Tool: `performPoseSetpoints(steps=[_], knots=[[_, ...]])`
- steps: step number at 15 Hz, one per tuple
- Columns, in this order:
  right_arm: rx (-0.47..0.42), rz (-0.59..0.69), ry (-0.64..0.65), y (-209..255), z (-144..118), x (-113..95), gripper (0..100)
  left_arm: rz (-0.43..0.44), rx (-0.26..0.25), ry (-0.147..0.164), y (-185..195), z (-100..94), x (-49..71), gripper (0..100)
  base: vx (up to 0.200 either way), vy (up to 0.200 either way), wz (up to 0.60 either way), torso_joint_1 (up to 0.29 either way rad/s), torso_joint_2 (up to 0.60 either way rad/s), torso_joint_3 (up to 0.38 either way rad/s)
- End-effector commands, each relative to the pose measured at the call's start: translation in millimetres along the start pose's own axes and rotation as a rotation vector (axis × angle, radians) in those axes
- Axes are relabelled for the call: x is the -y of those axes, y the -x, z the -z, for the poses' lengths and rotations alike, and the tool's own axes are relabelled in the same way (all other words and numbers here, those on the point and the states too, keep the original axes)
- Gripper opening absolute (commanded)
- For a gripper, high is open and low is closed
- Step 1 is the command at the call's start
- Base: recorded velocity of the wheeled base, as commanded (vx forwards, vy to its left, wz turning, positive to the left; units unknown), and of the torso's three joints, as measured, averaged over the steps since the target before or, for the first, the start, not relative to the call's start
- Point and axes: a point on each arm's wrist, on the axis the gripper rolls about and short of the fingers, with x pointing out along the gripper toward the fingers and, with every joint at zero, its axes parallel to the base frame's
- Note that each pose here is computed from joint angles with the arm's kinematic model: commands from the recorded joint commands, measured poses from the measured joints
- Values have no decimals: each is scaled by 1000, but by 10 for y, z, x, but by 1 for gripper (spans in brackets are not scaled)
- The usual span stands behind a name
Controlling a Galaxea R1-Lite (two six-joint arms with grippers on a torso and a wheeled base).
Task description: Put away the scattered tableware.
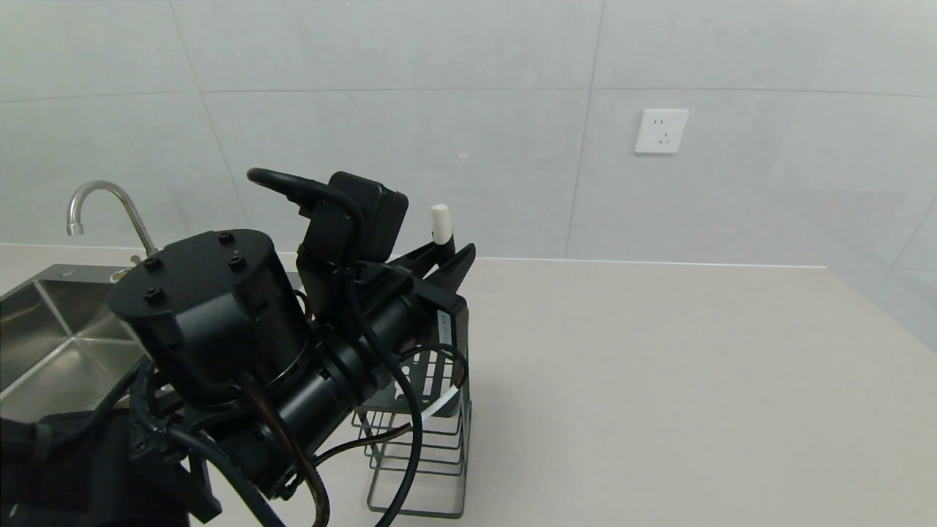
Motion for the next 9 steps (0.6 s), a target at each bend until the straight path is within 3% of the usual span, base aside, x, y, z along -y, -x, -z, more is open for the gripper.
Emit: performPoseSetpoints(steps=[1,9], knots=[[-2,-1,0,-1,0,0,100,3,-22,-4,0,60,5,0,0,0,0,0,0,0],[-2,-1,0,-1,0,0,100,13,-80,-19,-28,234,30,0,0,0,0,0,0,0]])
